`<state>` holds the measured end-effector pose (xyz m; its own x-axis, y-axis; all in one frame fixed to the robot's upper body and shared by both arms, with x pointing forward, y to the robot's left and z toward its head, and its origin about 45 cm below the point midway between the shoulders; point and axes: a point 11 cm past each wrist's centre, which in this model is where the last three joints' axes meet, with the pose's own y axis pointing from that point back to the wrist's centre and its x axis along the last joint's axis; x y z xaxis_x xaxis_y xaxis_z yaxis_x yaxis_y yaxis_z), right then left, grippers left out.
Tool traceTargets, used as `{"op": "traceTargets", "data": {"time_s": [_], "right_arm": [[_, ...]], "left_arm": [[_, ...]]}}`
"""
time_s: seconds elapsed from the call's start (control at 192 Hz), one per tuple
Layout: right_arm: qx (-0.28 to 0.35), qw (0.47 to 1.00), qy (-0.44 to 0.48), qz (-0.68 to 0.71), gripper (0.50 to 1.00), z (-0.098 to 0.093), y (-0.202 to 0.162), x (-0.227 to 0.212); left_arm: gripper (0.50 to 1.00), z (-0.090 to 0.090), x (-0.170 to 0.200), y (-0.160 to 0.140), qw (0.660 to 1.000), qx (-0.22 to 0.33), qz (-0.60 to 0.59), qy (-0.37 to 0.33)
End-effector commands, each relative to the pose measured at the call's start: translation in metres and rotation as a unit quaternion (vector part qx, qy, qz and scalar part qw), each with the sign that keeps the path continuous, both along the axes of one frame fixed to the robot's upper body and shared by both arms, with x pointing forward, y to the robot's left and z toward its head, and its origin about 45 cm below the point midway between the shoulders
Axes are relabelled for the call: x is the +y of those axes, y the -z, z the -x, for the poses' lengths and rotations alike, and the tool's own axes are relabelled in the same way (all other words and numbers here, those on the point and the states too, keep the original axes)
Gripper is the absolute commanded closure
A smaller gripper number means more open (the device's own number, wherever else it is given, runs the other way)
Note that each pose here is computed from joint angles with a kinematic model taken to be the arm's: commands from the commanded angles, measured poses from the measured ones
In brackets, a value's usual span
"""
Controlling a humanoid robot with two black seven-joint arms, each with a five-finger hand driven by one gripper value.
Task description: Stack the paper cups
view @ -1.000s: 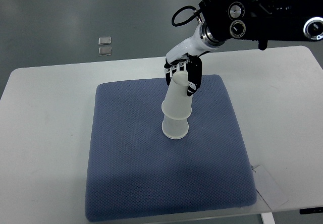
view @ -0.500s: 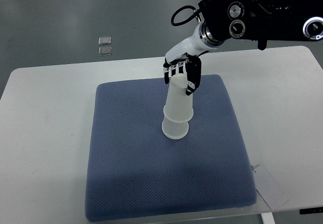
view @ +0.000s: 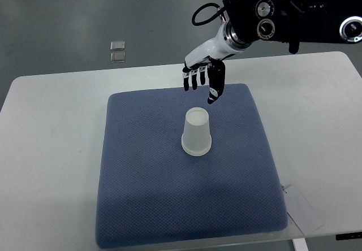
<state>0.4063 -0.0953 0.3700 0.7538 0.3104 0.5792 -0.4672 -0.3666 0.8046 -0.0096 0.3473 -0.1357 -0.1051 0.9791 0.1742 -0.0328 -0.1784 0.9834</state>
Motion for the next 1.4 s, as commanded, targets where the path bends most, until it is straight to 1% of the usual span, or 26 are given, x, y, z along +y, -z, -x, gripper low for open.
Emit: {"op": "traceTargets", "data": {"time_s": [0.0,0.151,0.281,0.37,0.417,0.516,0.62,0.677,0.688,0.812,0.995,1.167,1.214,1.224,1.333,1.396], "right_arm": [[-0.008,1.0,0.016,-0.012,0.72,-0.008,-0.005,-0.005],[-0.016,0.997,0.052,-0.052,0.718,-0.025,-0.005,-0.015],[-0.009,0.986,0.099,-0.13,0.718,-0.038,-0.003,-0.027],[0.005,0.965,0.146,-0.218,0.718,-0.047,0.0,-0.037],[0.016,0.947,0.182,-0.264,0.718,-0.054,0.004,-0.051],[0.039,0.914,0.231,-0.331,0.718,-0.061,0.016,-0.067],[0.056,0.862,0.278,-0.42,0.718,-0.07,0.024,-0.083],[0.065,0.824,0.314,-0.467,0.718,-0.076,0.035,-0.097],[0.065,0.824,0.314,-0.467,0.718,-0.076,0.035,-0.097],[0.081,0.739,0.369,-0.558,0.713,-0.087,0.049,-0.11],[0.129,0.624,0.433,-0.638,0.705,-0.088,0.084,-0.118],[0.147,0.543,0.457,-0.689,0.693,-0.085,0.11,-0.121],[0.157,0.51,0.468,-0.705,0.683,-0.083,0.119,-0.122],[0.157,0.51,0.468,-0.705,0.683,-0.083,0.119,-0.122],[0.182,0.425,0.497,-0.734,0.668,-0.081,0.139,-0.128],[0.191,0.397,0.506,-0.742,0.668,-0.081,0.145,-0.129]], "left_arm": [[0.5,0.001,0.0,0.0,1.0,0.0,0.0,0.0],[0.5,0.0,0.0,0.0,1.0,0.0,0.0,0.001],[0.5,0.0,0.0,0.0,1.0,0.0,0.0,0.0],[0.5,0.001,0.0,0.0,1.0,0.0,0.0,0.0],[0.5,0.001,0.0,0.0,1.0,0.0,0.0,0.0],[0.5,0.0,0.0,0.0,1.0,0.0,0.0,0.001],[0.5,0.0,0.0,0.0,1.0,0.0,0.0,0.0],[0.5,0.001,0.0,0.0,1.0,0.0,0.0,0.0],[0.5,0.001,0.0,0.0,1.0,0.0,0.0,0.0],[0.5,0.001,0.0,0.0,1.0,0.001,-0.001,0.0],[0.5,0.001,0.0,0.0,1.0,0.0,0.0,0.0],[0.5,0.0,0.0,0.0,1.0,0.0,0.0,0.0],[0.5,0.0,0.0,0.0,1.0,0.0,0.0,0.0],[0.5,0.0,0.0,0.0,1.0,0.0,0.0,0.0],[0.5,0.0,0.0,0.0,1.0,0.0,0.0,0.0],[0.5,0.001,0.0,0.0,1.0,0.0,0.0,0.0]]}}
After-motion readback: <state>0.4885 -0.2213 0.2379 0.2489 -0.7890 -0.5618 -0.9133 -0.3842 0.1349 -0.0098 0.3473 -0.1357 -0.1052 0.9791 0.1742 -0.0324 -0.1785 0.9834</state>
